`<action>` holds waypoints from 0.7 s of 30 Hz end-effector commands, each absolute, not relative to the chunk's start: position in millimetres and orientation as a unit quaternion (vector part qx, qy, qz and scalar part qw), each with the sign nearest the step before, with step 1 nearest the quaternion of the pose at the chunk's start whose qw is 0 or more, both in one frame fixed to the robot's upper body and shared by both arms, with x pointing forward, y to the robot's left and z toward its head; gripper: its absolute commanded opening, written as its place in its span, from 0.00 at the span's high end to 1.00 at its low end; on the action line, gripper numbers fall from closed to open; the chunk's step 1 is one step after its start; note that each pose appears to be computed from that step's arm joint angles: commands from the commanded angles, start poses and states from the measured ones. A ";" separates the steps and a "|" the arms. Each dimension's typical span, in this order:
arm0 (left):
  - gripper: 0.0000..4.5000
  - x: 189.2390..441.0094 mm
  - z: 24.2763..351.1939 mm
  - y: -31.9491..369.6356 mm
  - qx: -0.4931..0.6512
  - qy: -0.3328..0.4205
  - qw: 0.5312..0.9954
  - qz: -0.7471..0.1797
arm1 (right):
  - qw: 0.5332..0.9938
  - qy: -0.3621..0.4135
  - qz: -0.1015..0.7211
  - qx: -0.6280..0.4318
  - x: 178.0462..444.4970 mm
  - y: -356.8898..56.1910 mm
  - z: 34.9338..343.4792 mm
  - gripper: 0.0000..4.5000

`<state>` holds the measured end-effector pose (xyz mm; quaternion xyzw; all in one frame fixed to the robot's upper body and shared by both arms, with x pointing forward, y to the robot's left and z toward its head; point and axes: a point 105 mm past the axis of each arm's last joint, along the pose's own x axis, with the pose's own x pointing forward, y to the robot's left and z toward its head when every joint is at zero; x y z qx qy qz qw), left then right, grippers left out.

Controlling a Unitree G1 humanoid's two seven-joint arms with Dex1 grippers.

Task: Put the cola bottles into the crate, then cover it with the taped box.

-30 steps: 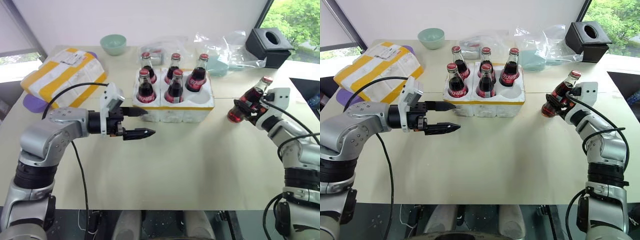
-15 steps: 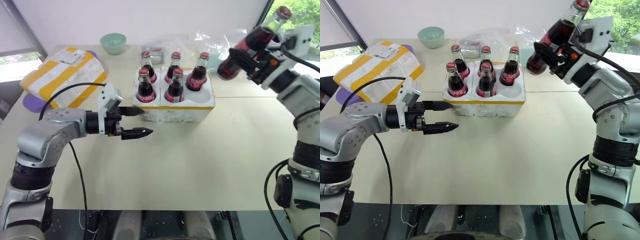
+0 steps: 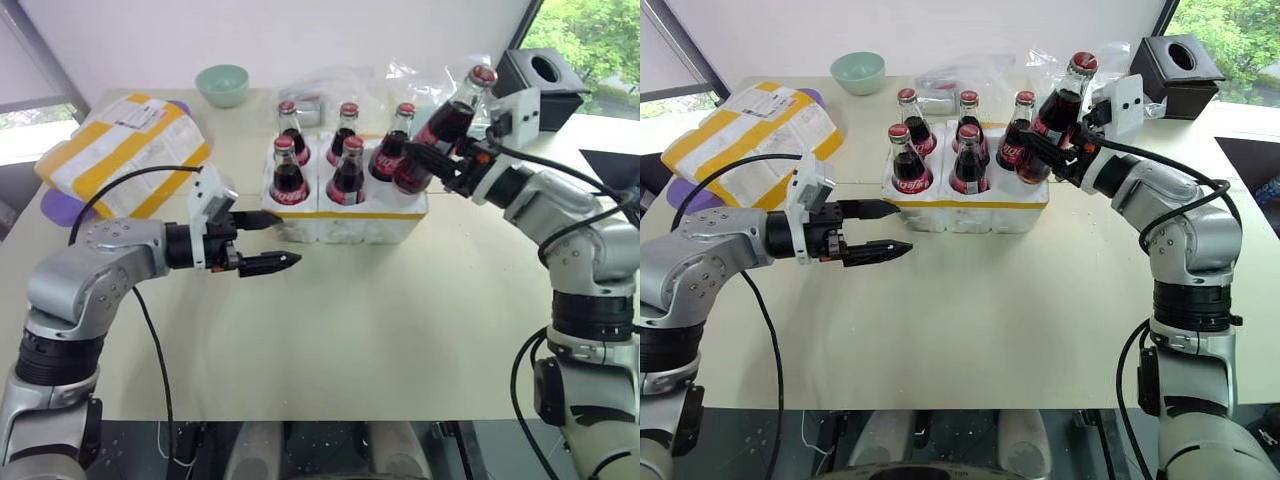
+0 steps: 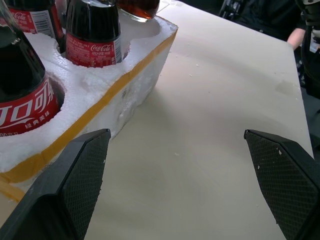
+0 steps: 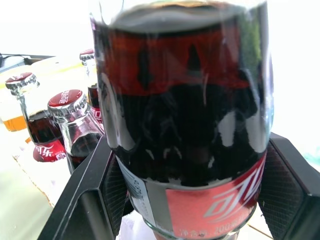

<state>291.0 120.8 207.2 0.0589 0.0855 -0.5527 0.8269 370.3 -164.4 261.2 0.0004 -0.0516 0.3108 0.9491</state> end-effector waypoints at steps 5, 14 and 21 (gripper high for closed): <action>0.00 289.1 217.7 124.5 0.071 0.060 0.830 -0.550 | 0.933 -0.067 0.354 -0.005 359.2 -144.1 266.1 0.38; 0.00 289.2 218.3 123.1 0.072 0.057 0.829 -0.552 | 0.936 -0.025 0.351 -0.026 369.2 -153.0 234.0 0.38; 0.00 288.1 220.9 120.3 0.072 0.050 0.826 -0.556 | 0.938 0.015 0.344 -0.045 377.5 -154.2 217.1 0.27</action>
